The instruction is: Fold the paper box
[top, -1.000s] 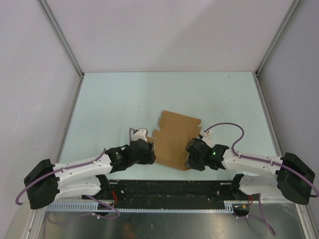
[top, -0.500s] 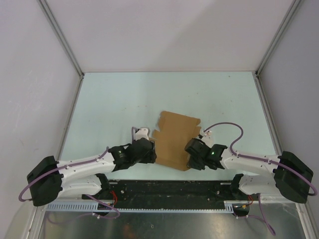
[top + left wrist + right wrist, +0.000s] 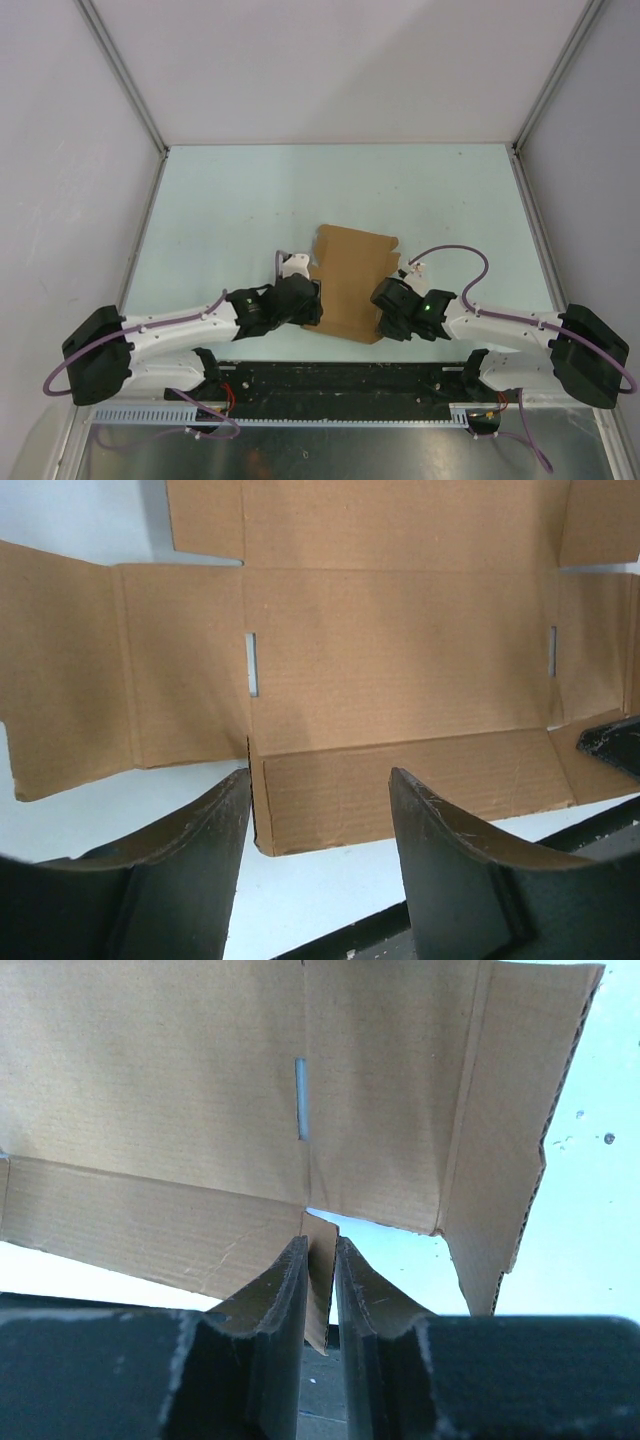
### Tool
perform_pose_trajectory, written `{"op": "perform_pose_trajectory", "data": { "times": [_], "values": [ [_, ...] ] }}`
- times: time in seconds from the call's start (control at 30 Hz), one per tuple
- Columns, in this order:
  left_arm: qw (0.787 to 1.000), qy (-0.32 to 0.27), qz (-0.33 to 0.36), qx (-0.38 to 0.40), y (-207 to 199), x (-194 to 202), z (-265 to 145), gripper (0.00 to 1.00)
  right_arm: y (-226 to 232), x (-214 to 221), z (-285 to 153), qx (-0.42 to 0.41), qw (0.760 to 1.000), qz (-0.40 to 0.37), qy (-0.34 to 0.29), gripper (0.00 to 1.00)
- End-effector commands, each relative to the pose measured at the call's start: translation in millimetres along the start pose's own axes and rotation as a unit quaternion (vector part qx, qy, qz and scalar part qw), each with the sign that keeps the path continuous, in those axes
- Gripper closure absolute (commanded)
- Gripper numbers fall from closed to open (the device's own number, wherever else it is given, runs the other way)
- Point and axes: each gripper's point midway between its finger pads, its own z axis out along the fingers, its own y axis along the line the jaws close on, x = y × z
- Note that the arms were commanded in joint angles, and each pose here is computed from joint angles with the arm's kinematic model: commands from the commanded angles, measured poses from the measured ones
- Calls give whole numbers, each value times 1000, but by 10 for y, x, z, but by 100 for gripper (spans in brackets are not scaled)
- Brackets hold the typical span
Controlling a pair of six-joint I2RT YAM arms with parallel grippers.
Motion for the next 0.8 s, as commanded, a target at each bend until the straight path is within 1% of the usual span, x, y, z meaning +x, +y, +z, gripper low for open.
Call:
{"op": "perform_pose_trajectory", "data": {
  "times": [0.0, 0.27, 0.33, 0.37, 0.47, 0.67, 0.77],
  "values": [
    [1000, -16, 3, 19, -173, -101, -25, 37, 118, -113, -66, -14, 1000, 1, -23, 79],
    [999, -6, 4, 31, -276, -32, -18, 38, 133, -106, -65, -16, 1000, 0, -21, 79],
    [999, -9, 4, 32, -282, -37, -22, 41, 129, -108, -65, -15, 1000, 1, -21, 79],
    [999, -7, 7, 31, -276, -26, -22, 47, 124, -102, -63, -14, 1000, 0, -21, 79],
    [1000, -9, 9, 28, -258, -23, -17, 54, 111, -105, -61, -12, 1000, 0, -21, 79],
    [999, 7, 16, 28, -286, 44, 26, 61, 114, -103, -65, -13, 1000, 0, -20, 79],
    [999, 15, 21, 25, -289, 97, 52, 63, 122, -107, -70, -14, 1000, 0, -21, 79]
  ]
}}
